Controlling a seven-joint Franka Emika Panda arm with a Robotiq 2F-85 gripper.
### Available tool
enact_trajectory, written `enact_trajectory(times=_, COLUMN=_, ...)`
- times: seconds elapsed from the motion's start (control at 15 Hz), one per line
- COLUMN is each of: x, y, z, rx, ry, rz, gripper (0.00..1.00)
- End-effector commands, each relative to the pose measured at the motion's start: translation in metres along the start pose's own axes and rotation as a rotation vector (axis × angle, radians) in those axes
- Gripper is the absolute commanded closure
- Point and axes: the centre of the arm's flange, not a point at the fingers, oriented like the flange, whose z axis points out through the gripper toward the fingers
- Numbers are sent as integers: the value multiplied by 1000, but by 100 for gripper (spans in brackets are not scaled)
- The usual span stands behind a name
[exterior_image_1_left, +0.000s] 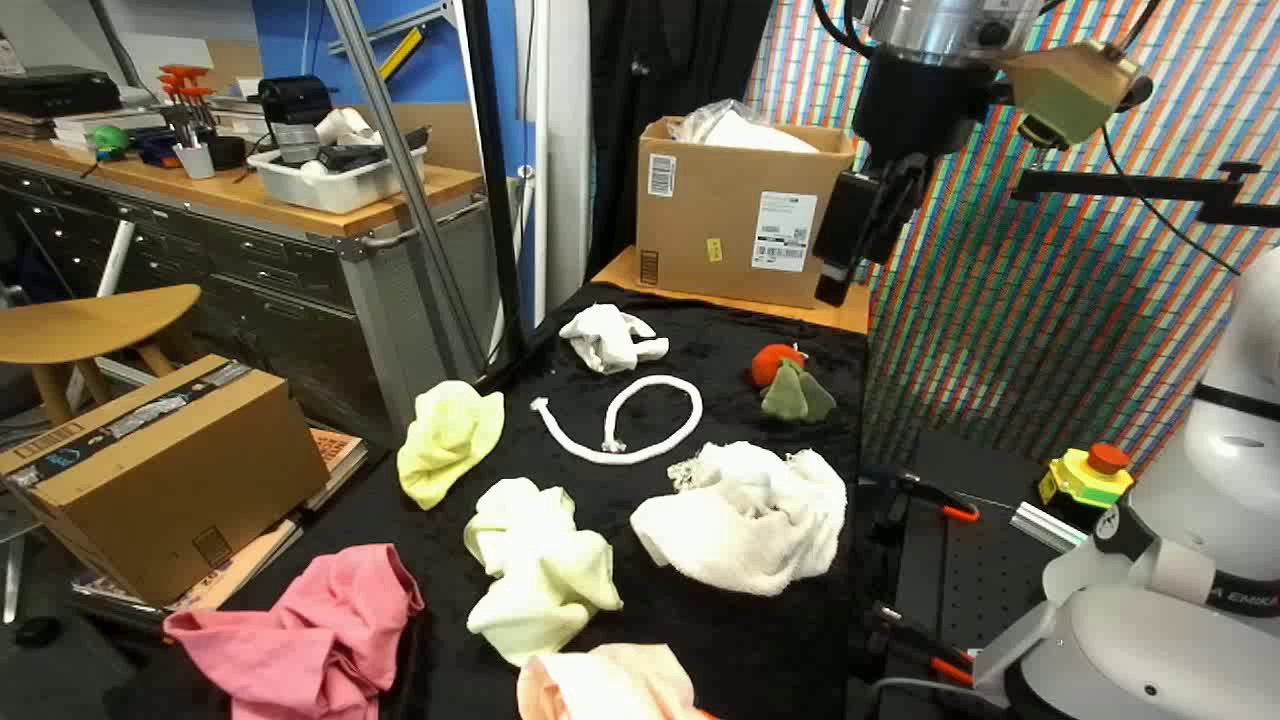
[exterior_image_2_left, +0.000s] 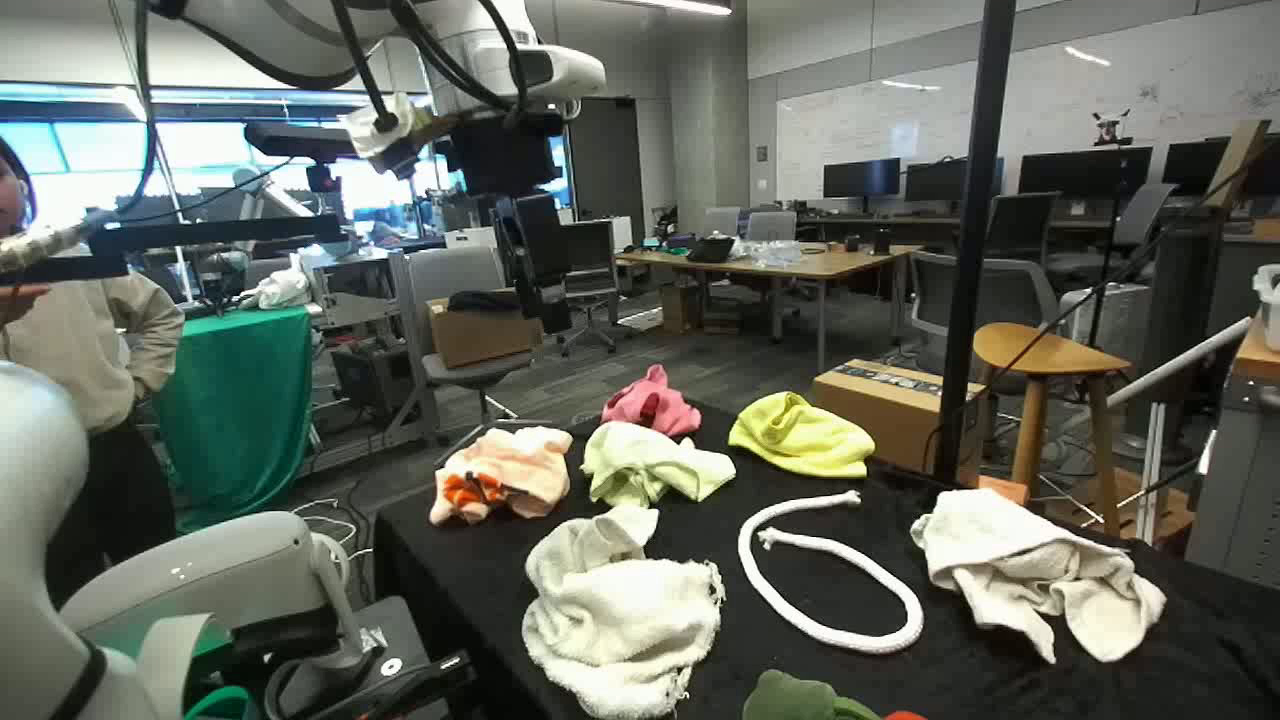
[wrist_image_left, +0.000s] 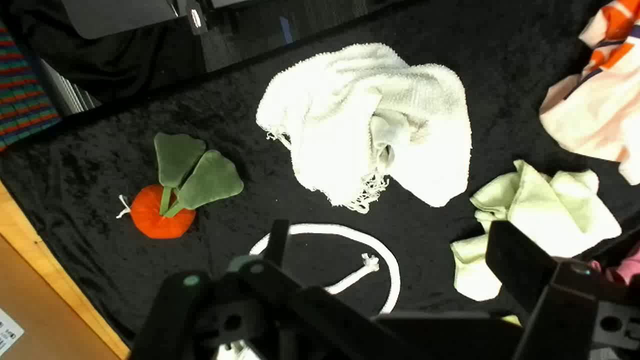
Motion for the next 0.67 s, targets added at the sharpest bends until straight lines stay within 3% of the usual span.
enact_trajectory(times=0.0, x=1, y=0, z=-2, rx=2, ry=5, rz=0, gripper=0)
enact_trajectory(times=0.4, x=11, y=-6, z=-6, rx=-2, ry=10, rz=-20, gripper=0)
enact_trajectory(times=0.6, x=30, y=-32, z=1, rx=-7, ry=28, rz=-85, gripper=0)
